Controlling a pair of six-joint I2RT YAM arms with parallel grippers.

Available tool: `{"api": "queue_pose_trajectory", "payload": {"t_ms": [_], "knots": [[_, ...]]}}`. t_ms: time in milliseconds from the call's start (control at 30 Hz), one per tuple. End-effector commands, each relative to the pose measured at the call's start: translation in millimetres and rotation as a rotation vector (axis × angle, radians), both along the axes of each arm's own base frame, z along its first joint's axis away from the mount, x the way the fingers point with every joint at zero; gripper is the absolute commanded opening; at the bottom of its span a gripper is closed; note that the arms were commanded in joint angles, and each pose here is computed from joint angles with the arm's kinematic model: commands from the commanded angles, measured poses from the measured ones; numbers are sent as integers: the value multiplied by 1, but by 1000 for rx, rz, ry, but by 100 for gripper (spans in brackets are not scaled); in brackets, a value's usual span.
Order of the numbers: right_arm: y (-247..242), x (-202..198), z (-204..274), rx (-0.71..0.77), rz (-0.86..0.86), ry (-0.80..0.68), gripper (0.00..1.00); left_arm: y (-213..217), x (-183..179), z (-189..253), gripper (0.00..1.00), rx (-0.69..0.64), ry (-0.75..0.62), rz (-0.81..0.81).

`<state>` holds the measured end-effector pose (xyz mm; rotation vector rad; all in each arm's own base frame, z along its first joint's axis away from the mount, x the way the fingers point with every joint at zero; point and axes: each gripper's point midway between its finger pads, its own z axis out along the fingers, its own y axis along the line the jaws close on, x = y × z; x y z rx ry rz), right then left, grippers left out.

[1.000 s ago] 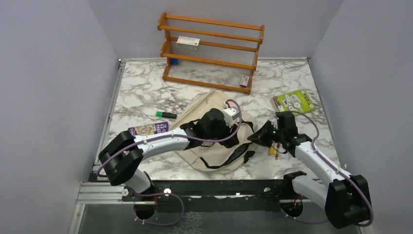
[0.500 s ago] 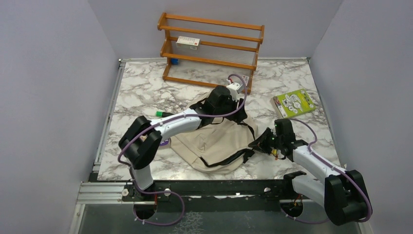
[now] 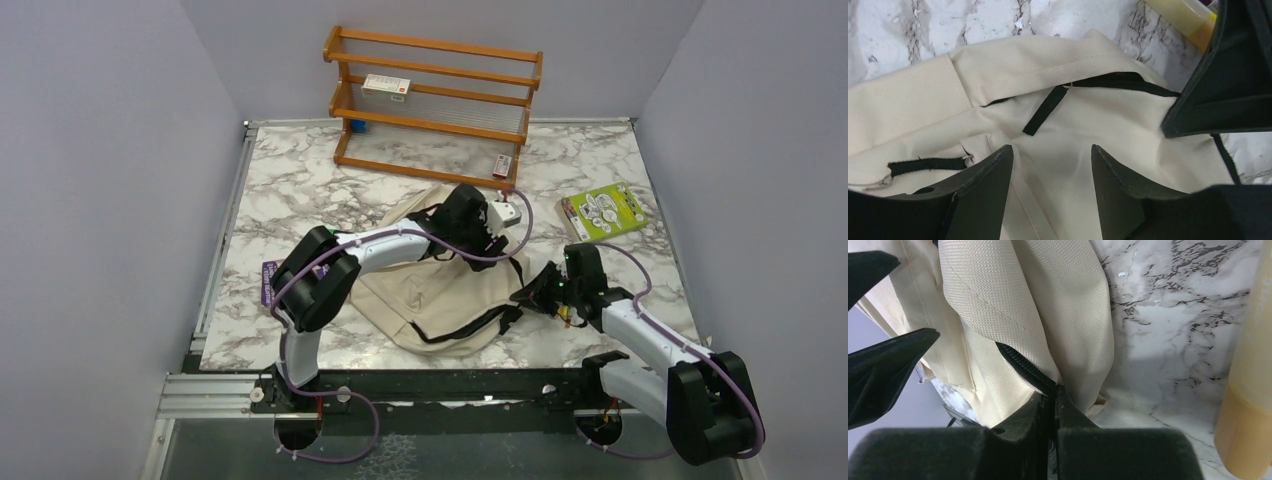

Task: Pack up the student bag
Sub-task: Unzip the student bag at the center of the board.

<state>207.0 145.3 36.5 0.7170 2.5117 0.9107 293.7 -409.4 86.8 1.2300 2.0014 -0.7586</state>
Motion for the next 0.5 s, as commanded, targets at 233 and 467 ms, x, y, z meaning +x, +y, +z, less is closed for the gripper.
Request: {"api": "queue_pose_trajectory", "payload": {"t_ms": [233, 467], "knots": [[0, -1, 2, -10, 14, -14, 4, -24, 28, -10, 61, 78, -202, -210], [-1, -1, 2, -12, 12, -18, 3, -33, 27, -26, 61, 89, -170, -255]]}}
